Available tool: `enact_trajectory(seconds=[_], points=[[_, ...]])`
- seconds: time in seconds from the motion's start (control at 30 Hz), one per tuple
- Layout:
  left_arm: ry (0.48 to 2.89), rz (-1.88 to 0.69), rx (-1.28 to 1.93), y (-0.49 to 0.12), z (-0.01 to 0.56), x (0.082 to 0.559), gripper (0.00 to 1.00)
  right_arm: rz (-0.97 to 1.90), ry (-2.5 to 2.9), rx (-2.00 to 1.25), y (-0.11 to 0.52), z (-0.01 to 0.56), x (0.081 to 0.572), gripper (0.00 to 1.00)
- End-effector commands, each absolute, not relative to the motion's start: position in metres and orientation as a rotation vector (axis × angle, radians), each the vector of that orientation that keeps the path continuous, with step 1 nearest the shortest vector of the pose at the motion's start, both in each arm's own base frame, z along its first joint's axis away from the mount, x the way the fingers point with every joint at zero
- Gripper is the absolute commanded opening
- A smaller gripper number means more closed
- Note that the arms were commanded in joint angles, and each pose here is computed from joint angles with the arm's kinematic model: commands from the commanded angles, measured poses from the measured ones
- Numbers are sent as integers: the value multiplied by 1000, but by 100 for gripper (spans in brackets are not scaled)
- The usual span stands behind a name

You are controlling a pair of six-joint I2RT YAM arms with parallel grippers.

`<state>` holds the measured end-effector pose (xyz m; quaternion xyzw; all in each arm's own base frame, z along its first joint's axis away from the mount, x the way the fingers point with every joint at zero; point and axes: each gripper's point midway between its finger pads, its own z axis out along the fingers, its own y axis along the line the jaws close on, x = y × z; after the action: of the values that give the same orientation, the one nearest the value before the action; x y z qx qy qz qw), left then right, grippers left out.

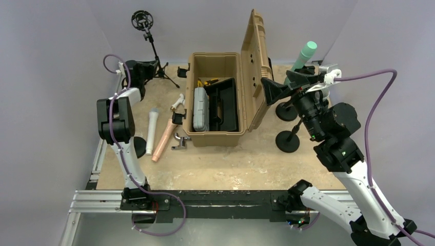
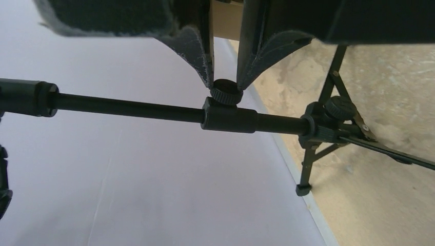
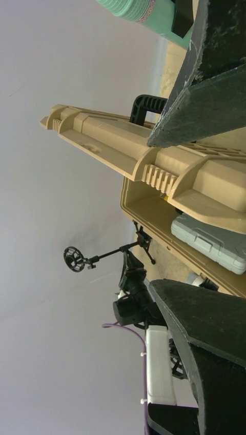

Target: Remove the microphone from the stand

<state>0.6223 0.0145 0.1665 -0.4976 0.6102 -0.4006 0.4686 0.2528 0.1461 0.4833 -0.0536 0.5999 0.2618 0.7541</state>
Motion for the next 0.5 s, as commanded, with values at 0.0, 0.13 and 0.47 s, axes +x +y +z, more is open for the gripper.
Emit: enact_trajectory(seconds=[0.0,0.13,0.47], points=[[1425,-1074,-1374,24,148,619,6,592,1253,-96,141,502,244,99],[1417,-1134,-1375,21,151,621,11,591,1248,-96,140,504,243,99],[1592,-919,-1132,23,194,604,46,608,1238,-109,143,503,242,99]])
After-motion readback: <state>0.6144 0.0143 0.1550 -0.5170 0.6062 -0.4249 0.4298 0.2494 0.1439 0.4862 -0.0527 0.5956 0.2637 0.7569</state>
